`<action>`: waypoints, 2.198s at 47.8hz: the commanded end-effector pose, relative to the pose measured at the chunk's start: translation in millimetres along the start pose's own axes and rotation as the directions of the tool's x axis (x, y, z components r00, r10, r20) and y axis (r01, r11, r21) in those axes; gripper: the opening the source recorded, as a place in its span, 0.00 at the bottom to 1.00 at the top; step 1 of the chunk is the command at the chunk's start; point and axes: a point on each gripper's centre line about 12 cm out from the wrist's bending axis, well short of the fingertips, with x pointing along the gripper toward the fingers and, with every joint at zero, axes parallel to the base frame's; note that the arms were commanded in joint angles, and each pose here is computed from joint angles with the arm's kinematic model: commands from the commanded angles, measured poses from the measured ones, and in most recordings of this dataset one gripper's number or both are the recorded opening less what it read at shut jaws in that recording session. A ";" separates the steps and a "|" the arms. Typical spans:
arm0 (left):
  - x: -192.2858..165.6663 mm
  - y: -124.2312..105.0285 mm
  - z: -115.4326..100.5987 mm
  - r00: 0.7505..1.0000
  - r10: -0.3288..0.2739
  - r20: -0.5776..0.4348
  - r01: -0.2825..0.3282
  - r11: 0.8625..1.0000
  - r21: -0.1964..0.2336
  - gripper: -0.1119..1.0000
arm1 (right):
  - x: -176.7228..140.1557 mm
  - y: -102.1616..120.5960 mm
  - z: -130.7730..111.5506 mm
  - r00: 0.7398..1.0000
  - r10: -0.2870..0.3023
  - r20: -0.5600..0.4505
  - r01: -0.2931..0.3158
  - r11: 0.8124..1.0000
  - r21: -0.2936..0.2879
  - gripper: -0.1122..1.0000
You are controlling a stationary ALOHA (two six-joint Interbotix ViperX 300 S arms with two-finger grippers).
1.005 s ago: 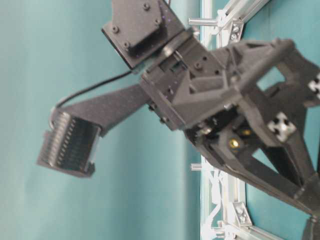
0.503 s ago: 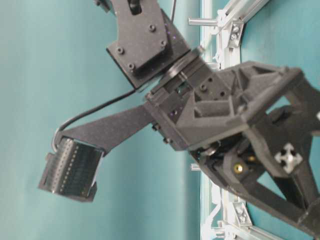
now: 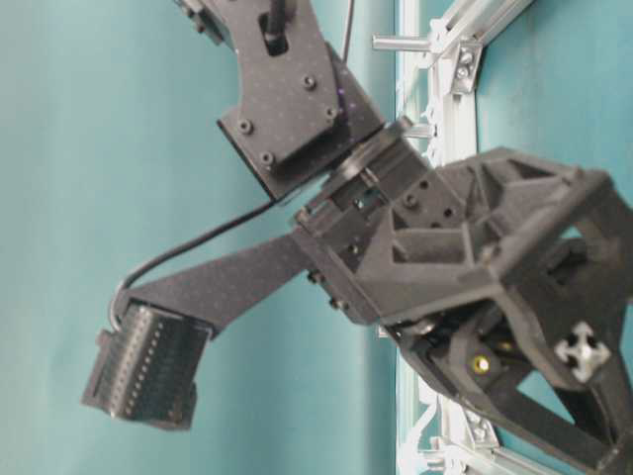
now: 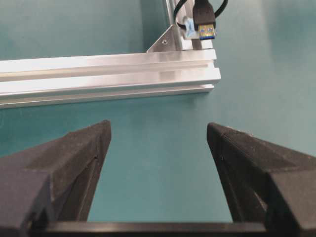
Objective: Insert the wire through the string loop located on the left side.
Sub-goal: 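Push the USB plug up through the zip-tie loop with the right gripper, then move the left gripper to the plug and close it on the plug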
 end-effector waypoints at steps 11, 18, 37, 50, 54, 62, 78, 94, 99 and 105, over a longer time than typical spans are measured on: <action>-0.2 -1.7 5.0 1.000 -0.006 0.013 0.006 1.000 -0.002 0.82 | -1.1 6.4 22.6 0.998 0.015 0.058 -0.015 1.000 -0.003 0.19; -0.1 -1.6 4.4 1.000 -0.006 0.011 0.006 1.000 -0.002 0.82 | 0.4 6.8 23.8 0.998 0.016 0.061 -0.016 1.000 -0.003 0.19; -0.1 -1.6 4.4 1.000 -0.005 0.011 0.005 1.000 0.000 0.82 | 1.4 6.1 24.0 0.998 0.015 0.061 -0.014 1.000 -0.002 0.19; -0.4 -2.0 6.3 1.000 -0.006 0.016 0.006 1.000 -0.002 0.82 | 0.9 6.1 24.0 0.998 0.015 0.061 -0.014 1.000 -0.002 0.19; -0.7 -2.9 8.0 1.000 -0.010 0.020 0.010 1.000 0.000 0.82 | 0.9 6.1 24.0 0.998 0.015 0.061 -0.014 1.000 -0.002 0.19; -0.5 -5.6 11.9 1.000 -0.019 0.024 0.019 1.000 0.002 0.82 | 0.9 6.8 23.8 0.998 0.016 0.061 -0.016 1.000 -0.003 0.19; 27.3 -14.8 25.4 0.999 -0.035 0.001 0.035 0.999 0.018 0.82 | 0.9 6.1 24.0 0.998 0.015 0.061 -0.014 1.000 -0.004 0.19; 73.6 -20.2 29.7 0.999 -0.031 -0.039 0.032 0.999 0.024 0.83 | 0.9 7.1 24.0 0.998 0.023 0.061 -0.020 0.998 -0.054 0.19; 84.1 -20.4 28.6 0.997 -0.024 -0.068 0.026 0.999 0.023 0.84 | 0.9 7.2 24.0 0.998 0.024 0.061 -0.021 0.998 -0.057 0.19; 95.7 -23.6 34.6 0.997 -0.025 -0.079 0.028 0.999 0.026 0.85 | 0.9 7.9 23.5 0.998 0.025 0.058 -0.022 0.998 -0.058 0.19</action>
